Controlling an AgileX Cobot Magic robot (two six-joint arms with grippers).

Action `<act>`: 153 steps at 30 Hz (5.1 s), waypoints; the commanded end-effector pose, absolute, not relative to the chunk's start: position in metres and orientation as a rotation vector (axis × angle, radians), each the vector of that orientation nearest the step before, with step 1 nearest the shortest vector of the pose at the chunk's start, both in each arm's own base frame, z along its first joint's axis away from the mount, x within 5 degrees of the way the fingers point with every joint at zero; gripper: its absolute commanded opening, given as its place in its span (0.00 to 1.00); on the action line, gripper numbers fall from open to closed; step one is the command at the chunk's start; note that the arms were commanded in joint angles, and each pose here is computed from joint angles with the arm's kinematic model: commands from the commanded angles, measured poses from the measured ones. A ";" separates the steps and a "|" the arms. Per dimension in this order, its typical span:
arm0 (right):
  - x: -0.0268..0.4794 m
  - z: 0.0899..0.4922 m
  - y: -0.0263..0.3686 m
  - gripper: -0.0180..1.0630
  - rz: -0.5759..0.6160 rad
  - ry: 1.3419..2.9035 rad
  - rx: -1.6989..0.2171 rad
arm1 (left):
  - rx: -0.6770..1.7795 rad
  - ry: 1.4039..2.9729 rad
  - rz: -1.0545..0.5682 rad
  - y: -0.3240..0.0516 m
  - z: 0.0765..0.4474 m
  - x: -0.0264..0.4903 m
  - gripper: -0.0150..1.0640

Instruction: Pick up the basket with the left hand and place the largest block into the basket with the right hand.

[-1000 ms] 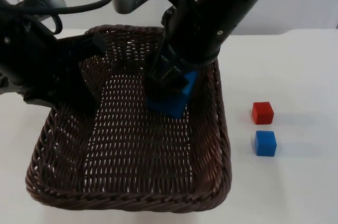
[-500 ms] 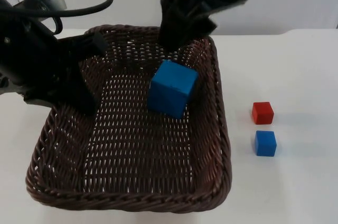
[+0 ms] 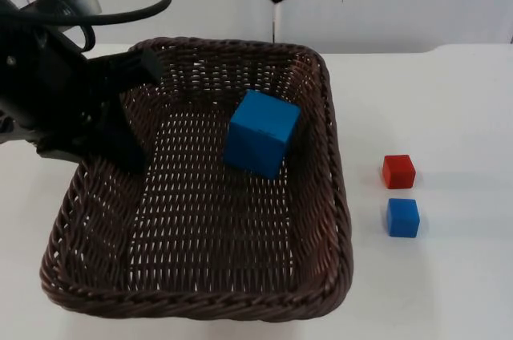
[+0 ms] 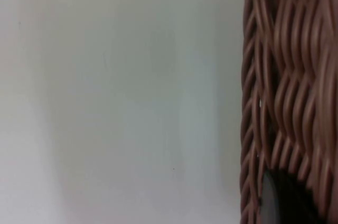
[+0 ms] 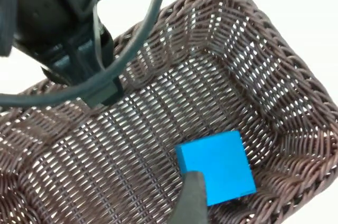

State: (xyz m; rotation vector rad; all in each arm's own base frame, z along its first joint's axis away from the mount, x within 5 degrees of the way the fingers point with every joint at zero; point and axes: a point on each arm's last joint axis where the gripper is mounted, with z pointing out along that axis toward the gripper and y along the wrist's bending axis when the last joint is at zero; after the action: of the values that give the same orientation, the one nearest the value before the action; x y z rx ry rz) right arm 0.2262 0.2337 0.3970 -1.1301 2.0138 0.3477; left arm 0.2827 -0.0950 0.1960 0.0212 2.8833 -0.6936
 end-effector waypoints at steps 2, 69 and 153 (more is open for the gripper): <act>0.217 0.409 0.224 0.63 0.371 2.012 -1.093 | -0.016 2.854 -0.736 -0.096 0.202 0.283 0.01; 0.040 0.396 0.052 0.63 0.593 1.797 -0.829 | 0.016 2.899 -0.597 -0.101 0.104 0.343 0.01; 0.055 0.351 0.062 0.63 0.517 1.865 -0.863 | 0.582 2.177 -0.549 -0.070 0.302 0.147 0.99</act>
State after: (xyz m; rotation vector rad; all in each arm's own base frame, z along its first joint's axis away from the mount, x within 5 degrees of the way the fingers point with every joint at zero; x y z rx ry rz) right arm 0.0559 0.0624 0.3524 -0.8705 1.8772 0.5092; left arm 0.1570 -0.0721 0.2990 0.5551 2.2117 -0.5757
